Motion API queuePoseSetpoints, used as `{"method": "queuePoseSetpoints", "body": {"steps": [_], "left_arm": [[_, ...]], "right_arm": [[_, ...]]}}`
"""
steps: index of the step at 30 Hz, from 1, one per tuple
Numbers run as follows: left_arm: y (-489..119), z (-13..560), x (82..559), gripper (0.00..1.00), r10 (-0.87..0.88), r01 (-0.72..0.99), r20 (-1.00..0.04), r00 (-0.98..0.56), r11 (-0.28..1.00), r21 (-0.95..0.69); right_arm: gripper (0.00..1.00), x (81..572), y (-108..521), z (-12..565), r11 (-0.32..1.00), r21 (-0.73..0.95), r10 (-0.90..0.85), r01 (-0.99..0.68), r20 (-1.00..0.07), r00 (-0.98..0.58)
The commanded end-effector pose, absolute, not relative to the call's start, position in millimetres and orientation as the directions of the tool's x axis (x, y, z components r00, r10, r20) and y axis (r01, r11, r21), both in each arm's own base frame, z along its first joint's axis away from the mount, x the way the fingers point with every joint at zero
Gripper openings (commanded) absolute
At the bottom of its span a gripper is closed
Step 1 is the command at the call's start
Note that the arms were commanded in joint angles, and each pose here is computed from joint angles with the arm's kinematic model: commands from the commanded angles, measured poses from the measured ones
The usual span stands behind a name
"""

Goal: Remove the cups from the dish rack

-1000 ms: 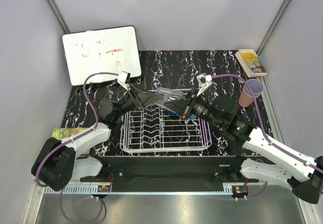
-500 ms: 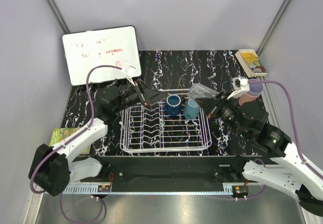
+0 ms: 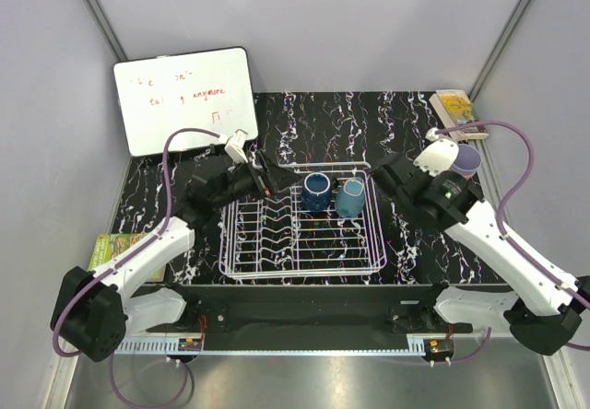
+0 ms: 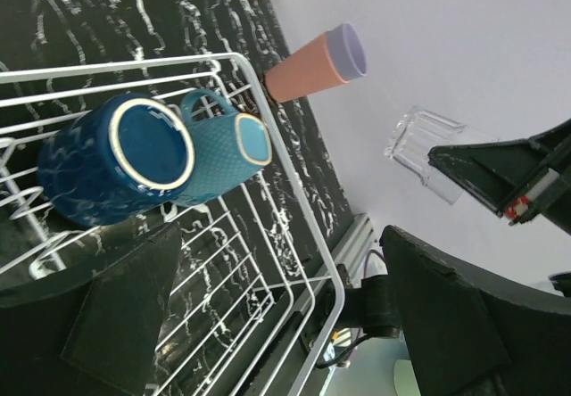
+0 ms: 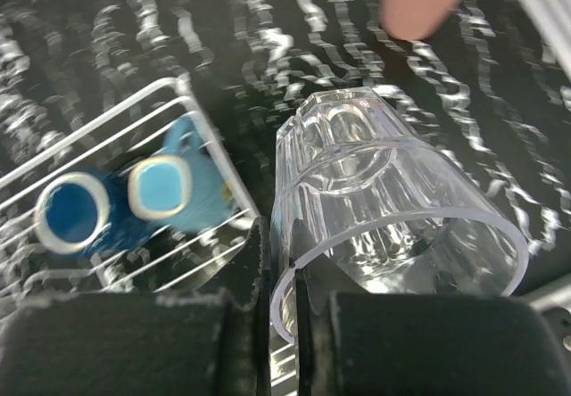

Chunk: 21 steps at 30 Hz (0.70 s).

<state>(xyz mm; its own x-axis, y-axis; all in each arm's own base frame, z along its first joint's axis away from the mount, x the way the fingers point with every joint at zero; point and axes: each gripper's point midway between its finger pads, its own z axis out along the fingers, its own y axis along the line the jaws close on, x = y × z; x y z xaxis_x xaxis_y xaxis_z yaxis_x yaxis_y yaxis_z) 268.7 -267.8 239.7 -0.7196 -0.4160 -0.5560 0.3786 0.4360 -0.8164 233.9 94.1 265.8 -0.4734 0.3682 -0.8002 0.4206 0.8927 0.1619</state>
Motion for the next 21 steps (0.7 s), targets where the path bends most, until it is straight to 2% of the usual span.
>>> {"method": "queuePoseSetpoints", "body": {"steps": [1,2,4,8,12,14,18,20,21], "left_arm": [[-257.7,259.9,272.4,0.99,-0.452,0.404,-0.601,-0.659,0.462,-0.79],[-256.9,259.6,272.0,0.99,-0.454,0.403,-0.602,-0.657,0.463,-0.789],[-255.2,259.0,270.5,0.99,-0.454,0.399,-0.602,-0.657,0.468,-0.789],[-253.8,258.0,267.2,0.99,-0.448,0.399,-0.604,-0.66,0.472,-0.786],[-250.1,258.4,264.2,0.99,-0.445,0.402,-0.614,-0.652,0.484,-0.777],[-249.3,256.5,262.5,0.99,-0.442,0.403,-0.617,-0.651,0.487,-0.775],[-249.7,252.8,262.8,0.99,-0.431,0.4,-0.618,-0.657,0.496,-0.771],[-250.1,249.9,263.3,0.99,-0.425,0.397,-0.617,-0.663,0.499,-0.771],[-251.2,248.4,263.8,0.99,-0.421,0.396,-0.614,-0.667,0.498,-0.772]], "right_arm": [[0.0,238.5,48.6,275.7,0.815,0.176,0.44,0.551,-0.807,-0.393],[0.0,248.6,57.1,277.1,0.815,0.233,0.479,0.531,-0.787,-0.388],[0.0,261.4,52.3,280.8,0.828,0.231,0.469,0.512,-0.785,-0.405],[0.0,318.3,47.2,272.1,0.813,0.255,0.528,0.524,-0.702,-0.478],[0.0,371.0,59.0,291.2,0.833,0.257,0.504,0.49,-0.718,-0.48],[0.0,394.9,68.7,280.2,0.842,0.254,0.503,0.476,-0.69,-0.52],[0.0,439.8,60.4,292.5,0.815,0.291,0.542,0.501,-0.687,-0.484],[0.0,457.7,56.6,269.1,0.799,0.288,0.573,0.528,-0.63,-0.524],[0.0,467.6,54.4,277.4,0.789,0.315,0.59,0.528,-0.631,-0.504]]}}
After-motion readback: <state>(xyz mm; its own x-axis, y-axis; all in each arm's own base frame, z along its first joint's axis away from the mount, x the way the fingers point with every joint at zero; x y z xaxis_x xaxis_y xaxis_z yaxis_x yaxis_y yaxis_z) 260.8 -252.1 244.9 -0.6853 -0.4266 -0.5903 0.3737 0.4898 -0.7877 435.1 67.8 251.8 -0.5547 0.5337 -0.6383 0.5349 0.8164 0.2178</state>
